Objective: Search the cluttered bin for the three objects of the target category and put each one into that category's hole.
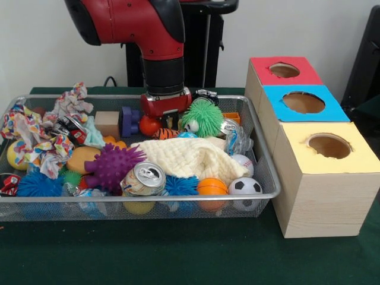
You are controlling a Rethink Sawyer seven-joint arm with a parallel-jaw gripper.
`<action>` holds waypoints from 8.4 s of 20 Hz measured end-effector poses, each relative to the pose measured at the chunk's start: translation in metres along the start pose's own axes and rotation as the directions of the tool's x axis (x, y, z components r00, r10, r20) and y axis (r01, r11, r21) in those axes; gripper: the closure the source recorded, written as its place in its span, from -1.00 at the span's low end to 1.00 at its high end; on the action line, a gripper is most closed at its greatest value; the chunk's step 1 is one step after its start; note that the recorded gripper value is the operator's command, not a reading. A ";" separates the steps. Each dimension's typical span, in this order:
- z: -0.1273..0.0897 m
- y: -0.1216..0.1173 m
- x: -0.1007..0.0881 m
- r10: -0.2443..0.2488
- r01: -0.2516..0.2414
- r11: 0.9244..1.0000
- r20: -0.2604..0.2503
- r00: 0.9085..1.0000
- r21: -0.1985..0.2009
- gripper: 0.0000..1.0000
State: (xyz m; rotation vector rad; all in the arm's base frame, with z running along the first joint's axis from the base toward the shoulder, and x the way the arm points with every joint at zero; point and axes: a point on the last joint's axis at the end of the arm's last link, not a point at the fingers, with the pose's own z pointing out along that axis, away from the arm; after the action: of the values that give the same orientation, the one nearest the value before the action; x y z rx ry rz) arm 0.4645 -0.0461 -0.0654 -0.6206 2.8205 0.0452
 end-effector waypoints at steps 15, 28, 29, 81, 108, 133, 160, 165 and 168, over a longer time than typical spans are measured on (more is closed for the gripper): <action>-0.006 -0.001 0.000 -0.008 0.008 1.000 0.001 1.000 -0.010 1.00; -0.088 0.007 0.010 -0.020 0.010 0.998 -0.167 0.986 -0.060 1.00; -0.091 0.008 0.011 -0.022 0.011 0.998 -0.176 0.984 -0.063 1.00; -0.213 0.166 0.025 -0.171 0.138 0.981 -0.272 0.947 -0.136 1.00; -0.218 0.259 0.085 -0.143 0.099 0.981 -0.286 0.948 -0.164 1.00; -0.209 0.288 0.105 -0.025 -0.026 0.989 -0.338 0.941 -0.145 1.00; -0.209 0.323 0.105 -0.128 0.065 0.980 -0.344 0.930 -0.189 1.00; -0.205 0.324 0.098 -0.134 0.071 0.978 -0.331 0.934 -0.195 1.00; -0.201 0.322 0.091 -0.133 0.074 0.979 -0.319 0.938 -0.191 1.00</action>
State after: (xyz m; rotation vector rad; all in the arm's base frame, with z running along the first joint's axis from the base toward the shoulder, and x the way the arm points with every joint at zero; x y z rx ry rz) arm 0.2021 0.1927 0.0983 -0.8932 3.1241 0.1907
